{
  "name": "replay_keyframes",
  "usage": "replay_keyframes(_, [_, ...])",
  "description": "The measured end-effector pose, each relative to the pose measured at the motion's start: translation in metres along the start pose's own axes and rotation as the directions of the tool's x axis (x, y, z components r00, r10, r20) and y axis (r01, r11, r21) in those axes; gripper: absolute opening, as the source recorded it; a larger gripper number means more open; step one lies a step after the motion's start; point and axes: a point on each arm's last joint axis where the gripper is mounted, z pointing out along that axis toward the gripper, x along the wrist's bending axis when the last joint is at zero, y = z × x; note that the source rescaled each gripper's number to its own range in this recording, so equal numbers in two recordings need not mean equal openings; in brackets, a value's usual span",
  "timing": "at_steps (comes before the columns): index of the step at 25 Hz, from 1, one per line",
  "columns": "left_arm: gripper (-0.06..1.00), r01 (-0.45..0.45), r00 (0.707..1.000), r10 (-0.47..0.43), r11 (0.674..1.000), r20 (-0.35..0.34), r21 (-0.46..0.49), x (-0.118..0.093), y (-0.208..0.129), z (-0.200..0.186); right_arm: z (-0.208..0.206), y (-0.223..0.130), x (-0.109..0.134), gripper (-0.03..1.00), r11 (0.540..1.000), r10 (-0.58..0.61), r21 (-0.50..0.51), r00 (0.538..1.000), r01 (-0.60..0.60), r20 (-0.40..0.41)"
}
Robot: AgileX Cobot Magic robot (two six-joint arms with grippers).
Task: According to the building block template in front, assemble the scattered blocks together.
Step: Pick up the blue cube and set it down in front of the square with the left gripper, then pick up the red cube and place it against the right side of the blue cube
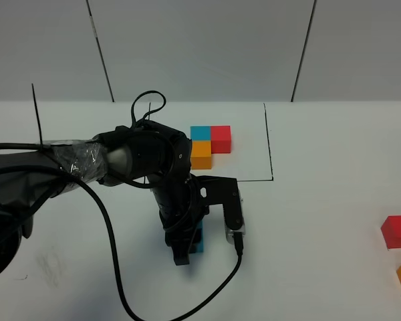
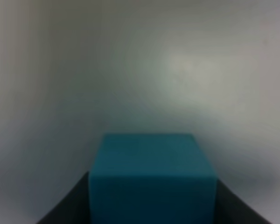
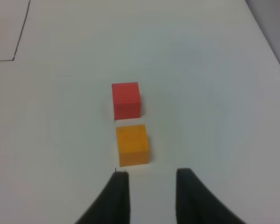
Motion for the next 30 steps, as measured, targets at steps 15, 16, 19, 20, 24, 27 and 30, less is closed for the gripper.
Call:
replay_keyframes(15, [0.52,0.088,0.996,-0.088,0.996,-0.002,-0.006,0.0,0.001,-0.001,0.0,0.0,0.0,0.0,1.0,0.0,0.0,1.0,0.0,-0.001])
replay_keyframes(16, [0.66,0.097,0.995,-0.097,0.995,-0.005,-0.01,0.0,0.002,-0.003,0.0,0.0,0.0,0.0,1.0,0.0,0.0,1.0,0.0,-0.001])
replay_keyframes(19, [0.96,0.109,0.993,-0.111,0.993,-0.041,-0.045,0.001,0.004,-0.02,0.0,0.0,0.0,0.0,1.0,0.0,0.0,1.0,0.0,-0.001])
replay_keyframes(20, [0.99,0.112,0.991,-0.116,0.992,-0.061,-0.064,0.001,0.005,-0.03,0.0,0.0,0.0,0.0,1.0,0.0,0.0,1.0,0.0,-0.001])
replay_keyframes(24, [0.98,0.211,0.96,-0.239,0.959,-0.146,-0.187,-0.003,0.006,-0.093,0.0,0.0,0.0,0.0,1.0,0.0,0.0,1.0,0.0,-0.001])
replay_keyframes(27, [0.93,0.385,0.891,-0.43,0.886,-0.148,-0.258,-0.015,-0.004,-0.145,0.0,0.0,0.0,0.0,1.0,0.0,0.0,1.0,0.0,-0.001])
replay_keyframes(30, [0.88,0.534,0.801,-0.578,0.808,-0.156,-0.249,-0.035,-0.028,-0.194,0.0,0.0,0.0,0.0,1.0,0.0,0.0,1.0,0.0,-0.001])
